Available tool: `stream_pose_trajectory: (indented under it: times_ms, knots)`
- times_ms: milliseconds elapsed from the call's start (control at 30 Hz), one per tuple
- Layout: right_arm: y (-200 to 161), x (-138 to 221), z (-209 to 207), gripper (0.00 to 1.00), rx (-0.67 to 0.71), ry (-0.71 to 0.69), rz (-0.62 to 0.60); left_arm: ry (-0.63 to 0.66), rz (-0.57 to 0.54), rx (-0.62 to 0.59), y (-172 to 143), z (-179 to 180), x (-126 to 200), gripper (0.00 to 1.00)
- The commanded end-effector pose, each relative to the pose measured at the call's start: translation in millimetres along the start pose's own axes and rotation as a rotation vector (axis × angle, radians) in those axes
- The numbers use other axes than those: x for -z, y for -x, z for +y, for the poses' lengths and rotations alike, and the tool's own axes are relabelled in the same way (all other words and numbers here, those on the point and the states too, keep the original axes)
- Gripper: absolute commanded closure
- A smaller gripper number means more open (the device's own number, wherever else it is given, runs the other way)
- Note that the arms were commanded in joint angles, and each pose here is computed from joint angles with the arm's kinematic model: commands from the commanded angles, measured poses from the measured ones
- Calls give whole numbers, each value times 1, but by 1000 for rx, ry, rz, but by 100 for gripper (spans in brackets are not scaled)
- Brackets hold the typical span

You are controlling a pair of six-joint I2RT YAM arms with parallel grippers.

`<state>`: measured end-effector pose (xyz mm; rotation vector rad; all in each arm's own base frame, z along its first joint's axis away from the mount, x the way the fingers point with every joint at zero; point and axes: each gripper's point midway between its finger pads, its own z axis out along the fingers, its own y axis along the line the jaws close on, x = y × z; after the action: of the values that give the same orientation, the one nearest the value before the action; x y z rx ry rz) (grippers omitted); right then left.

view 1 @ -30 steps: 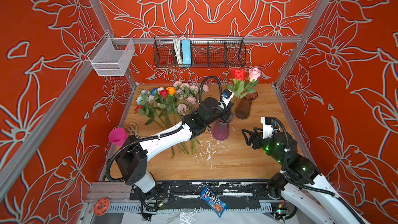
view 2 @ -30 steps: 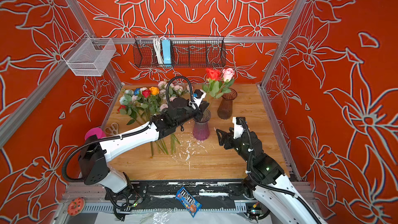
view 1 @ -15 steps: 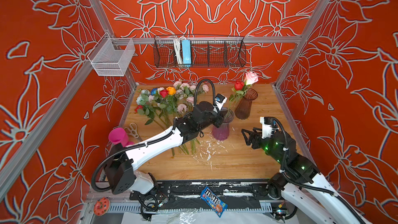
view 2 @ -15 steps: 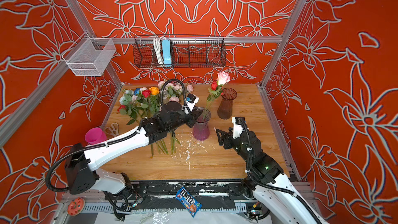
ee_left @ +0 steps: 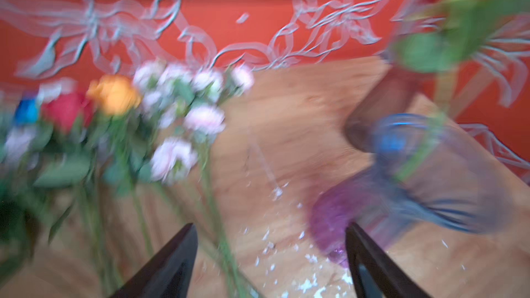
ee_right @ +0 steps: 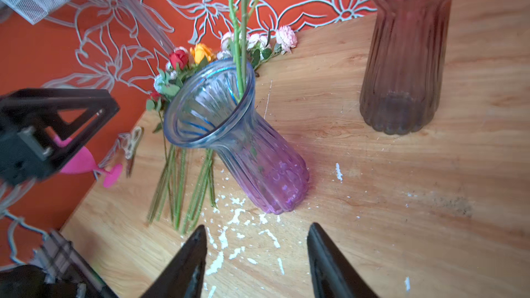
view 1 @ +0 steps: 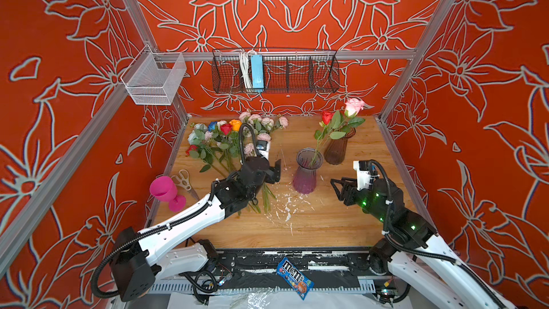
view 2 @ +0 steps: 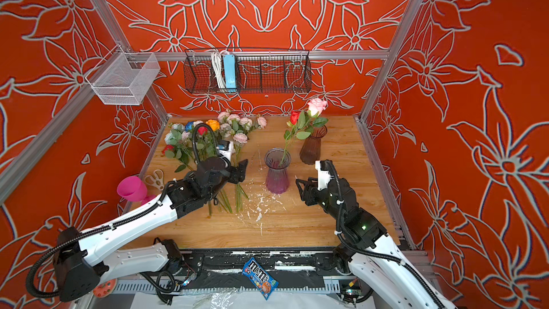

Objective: Arrange flowers in a vase
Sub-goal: Pick up the flower from the flowers.

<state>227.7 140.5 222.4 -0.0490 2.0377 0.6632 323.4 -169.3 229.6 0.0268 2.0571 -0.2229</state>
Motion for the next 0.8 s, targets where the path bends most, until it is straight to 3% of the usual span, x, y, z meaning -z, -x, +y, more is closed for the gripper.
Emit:
stream_pose_trajectory:
  times_ms: [0, 100, 267, 467, 767]
  knots:
    - [-1, -6, 0, 50, -35, 9, -5, 207, 195, 304, -45, 72, -8, 29]
    - [-1, -8, 4, 52, -26, 24, 5, 256, 295, 453, -68, 108, -17, 35]
    - [-7, -14, 11, 54, -9, 60, 50, 308, 392, 528, -89, 133, -34, 42]
    - [-11, -20, 9, 55, -6, 53, 58, 236, 546, 510, -101, 118, -74, 56]
    - [-12, -19, 3, 55, 12, 27, 55, 341, 630, 438, -118, 133, -117, 62]
